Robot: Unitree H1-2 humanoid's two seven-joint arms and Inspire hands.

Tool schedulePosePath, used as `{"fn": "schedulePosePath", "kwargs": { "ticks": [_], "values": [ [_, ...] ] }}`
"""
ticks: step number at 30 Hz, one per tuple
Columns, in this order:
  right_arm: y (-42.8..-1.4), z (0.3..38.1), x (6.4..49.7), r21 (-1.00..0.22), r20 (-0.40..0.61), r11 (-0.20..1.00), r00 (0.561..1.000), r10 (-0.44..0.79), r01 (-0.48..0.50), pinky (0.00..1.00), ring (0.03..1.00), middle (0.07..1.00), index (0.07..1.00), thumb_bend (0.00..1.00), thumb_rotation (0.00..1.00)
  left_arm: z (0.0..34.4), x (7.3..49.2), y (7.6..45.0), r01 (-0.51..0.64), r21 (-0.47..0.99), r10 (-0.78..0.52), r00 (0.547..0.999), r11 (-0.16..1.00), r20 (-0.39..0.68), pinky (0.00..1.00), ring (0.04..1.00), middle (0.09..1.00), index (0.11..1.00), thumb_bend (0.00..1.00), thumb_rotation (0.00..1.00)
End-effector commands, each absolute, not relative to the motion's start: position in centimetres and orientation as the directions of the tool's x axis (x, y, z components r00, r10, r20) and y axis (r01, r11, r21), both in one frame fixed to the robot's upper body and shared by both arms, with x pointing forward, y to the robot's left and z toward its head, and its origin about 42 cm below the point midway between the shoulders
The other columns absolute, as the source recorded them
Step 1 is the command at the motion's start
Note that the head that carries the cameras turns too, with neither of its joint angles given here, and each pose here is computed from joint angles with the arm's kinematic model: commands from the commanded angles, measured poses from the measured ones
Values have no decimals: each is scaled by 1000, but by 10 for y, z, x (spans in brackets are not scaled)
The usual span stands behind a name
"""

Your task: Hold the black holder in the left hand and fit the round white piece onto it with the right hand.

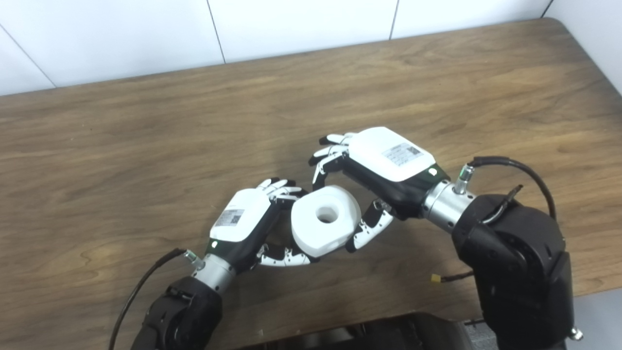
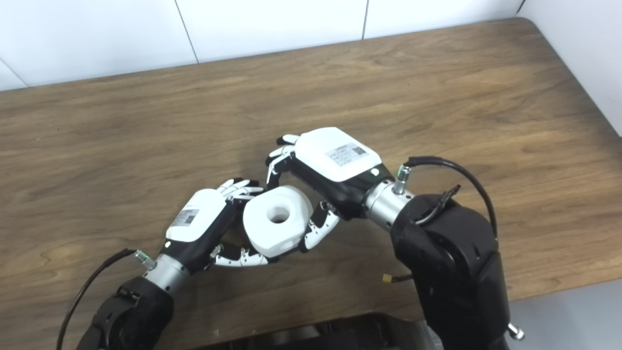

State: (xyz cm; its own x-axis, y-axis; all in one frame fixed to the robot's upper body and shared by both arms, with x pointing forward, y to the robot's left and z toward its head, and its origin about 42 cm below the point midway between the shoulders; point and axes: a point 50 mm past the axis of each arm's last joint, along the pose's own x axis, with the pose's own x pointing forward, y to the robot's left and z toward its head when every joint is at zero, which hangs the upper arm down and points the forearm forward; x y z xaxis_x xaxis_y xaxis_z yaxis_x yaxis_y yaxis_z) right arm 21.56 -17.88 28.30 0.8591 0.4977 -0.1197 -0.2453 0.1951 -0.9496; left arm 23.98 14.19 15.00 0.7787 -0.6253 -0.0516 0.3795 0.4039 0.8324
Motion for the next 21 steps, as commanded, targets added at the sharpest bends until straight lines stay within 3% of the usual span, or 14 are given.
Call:
{"fn": "schedulePosePath", "kwargs": {
  "ticks": [1,21],
  "values": [
    [-176,291,212,-961,-58,203,856,514,-187,894,921,818,482,520,147,152,238,139,392,831,-643,764,395,-55,936,897,811,484,520,58],
    [-183,290,213,-960,-92,182,855,511,-213,842,928,817,483,521,144,152,237,139,393,831,-643,764,394,-57,938,897,811,484,520,58]
  ]
}}
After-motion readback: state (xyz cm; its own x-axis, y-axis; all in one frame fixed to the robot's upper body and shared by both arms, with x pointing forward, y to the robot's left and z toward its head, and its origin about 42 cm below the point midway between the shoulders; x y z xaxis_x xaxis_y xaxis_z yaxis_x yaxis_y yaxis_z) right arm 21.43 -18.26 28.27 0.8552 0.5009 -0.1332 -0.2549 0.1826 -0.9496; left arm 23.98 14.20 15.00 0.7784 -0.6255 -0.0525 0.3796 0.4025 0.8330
